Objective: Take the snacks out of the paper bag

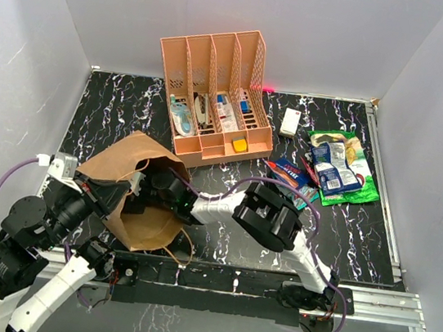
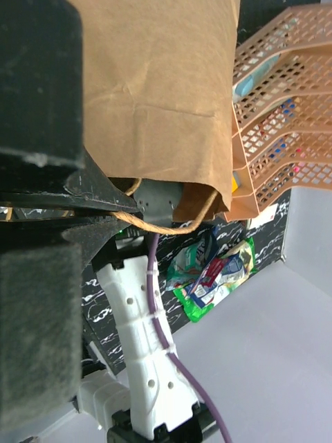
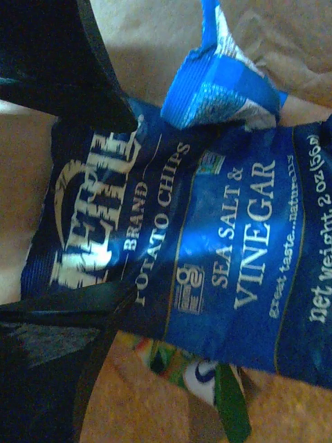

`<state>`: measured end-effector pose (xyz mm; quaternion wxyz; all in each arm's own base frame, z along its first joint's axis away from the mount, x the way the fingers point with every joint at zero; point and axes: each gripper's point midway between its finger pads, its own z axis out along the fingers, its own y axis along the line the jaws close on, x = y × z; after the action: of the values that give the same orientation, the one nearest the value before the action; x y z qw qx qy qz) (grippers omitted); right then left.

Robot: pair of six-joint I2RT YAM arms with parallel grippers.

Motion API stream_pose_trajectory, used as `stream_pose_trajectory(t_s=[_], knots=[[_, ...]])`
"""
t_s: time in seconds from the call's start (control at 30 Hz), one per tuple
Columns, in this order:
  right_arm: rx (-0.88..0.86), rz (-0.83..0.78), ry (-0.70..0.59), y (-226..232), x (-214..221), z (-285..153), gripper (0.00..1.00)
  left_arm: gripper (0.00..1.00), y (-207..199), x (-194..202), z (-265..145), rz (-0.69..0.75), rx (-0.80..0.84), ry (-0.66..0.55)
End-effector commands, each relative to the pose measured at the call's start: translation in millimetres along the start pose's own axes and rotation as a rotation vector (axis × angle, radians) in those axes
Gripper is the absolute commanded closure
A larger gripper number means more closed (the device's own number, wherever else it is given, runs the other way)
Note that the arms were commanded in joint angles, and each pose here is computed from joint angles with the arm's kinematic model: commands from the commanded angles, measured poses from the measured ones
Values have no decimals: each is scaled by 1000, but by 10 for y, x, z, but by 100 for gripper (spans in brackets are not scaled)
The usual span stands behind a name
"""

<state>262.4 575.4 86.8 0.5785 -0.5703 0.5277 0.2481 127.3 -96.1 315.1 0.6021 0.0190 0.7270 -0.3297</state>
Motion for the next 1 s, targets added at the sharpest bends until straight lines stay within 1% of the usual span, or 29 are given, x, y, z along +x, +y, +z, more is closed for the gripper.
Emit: stream_pose_trajectory(t_s=[0.0,0.07,0.13,0.2,0.3,0.4,0.5,0.53,0.6,0.67,0.77,0.87,0.97], knots=[[-38,194,-70,117,-256,104,6,100,-211,-37,49,28,107,17],[-53,223,-67,168,-236,104,3,100,-207,-2,67,31,108,33],[-54,237,-20,194,-120,144,2,100,-192,16,66,32,104,36],[-16,245,22,140,-33,199,2,100,-175,23,57,30,98,32],[54,275,145,75,237,258,2,100,-150,23,22,24,86,23],[101,300,276,91,561,216,4,100,-133,1,-12,19,77,7],[123,292,364,118,794,107,13,100,-114,-12,-37,19,67,-1],[132,289,388,117,861,69,18,100,-106,-2,-41,19,64,1],[156,276,428,65,950,7,36,100,-90,34,-34,17,60,10],[192,261,445,-32,966,-48,50,100,-72,70,-24,9,54,19],[226,239,423,-191,829,-81,66,100,-21,148,-15,-8,34,38],[231,217,360,-320,546,-71,82,100,50,175,-31,-27,0,32],[229,220,304,-382,279,-95,90,100,143,147,-51,-43,-55,11]])
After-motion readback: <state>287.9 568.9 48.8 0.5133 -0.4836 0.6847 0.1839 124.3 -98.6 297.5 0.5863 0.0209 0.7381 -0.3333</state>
